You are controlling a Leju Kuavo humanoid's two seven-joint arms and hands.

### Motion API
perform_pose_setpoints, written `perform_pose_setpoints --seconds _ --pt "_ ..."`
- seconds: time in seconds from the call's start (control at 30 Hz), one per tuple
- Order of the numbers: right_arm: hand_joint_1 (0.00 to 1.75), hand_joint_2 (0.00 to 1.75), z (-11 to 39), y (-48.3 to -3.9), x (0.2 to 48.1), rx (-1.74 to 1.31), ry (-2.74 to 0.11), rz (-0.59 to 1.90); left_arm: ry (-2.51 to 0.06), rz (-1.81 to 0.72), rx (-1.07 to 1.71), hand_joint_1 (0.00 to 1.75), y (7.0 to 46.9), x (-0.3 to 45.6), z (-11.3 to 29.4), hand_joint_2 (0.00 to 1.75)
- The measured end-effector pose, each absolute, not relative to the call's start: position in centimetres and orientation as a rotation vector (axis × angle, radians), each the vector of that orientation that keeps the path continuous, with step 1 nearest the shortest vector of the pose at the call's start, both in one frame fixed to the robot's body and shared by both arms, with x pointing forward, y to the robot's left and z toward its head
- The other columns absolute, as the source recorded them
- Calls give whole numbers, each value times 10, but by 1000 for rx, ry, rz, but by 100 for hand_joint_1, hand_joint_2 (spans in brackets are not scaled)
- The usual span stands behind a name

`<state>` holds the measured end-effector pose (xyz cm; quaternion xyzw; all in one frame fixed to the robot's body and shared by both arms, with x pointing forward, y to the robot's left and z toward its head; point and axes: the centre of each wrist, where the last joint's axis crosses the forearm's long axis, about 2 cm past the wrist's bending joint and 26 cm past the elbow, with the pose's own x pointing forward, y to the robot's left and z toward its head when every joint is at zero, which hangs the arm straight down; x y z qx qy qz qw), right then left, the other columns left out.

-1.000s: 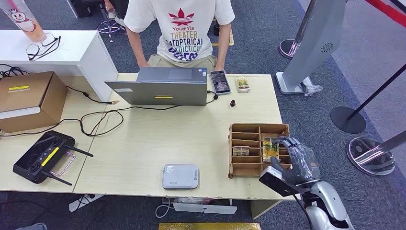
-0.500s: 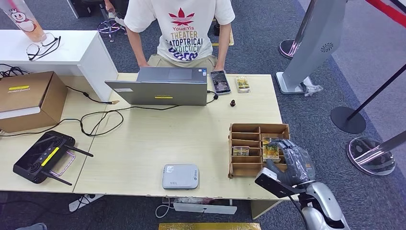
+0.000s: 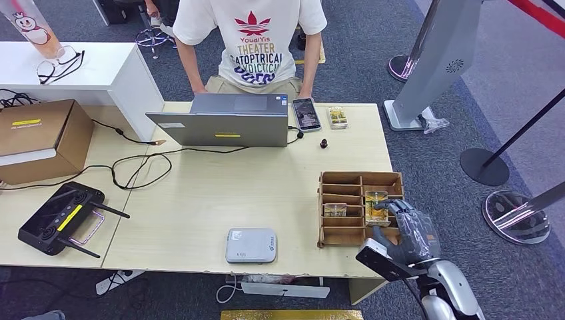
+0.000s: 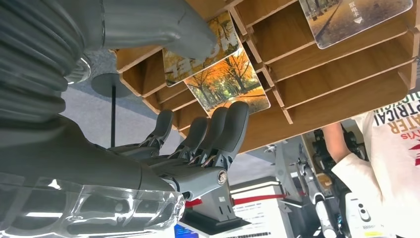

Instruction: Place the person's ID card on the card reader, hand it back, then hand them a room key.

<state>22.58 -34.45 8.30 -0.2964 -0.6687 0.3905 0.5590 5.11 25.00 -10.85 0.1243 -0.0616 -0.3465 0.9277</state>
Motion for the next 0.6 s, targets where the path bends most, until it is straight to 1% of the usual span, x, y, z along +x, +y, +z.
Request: perform_pose_setpoints --seconds 0.1,0.23,0.6 --pt "90 175 83 -345 225 -699 -1575 921 -125 -710 254 0 250 51 -108 0" --pt "91 175 82 -345 225 -694 -1576 926 -124 -706 253 0 250 51 -108 0" --pt "84 175 79 -347 229 -685 -1560 936 -125 -700 255 0 254 51 -109 0"
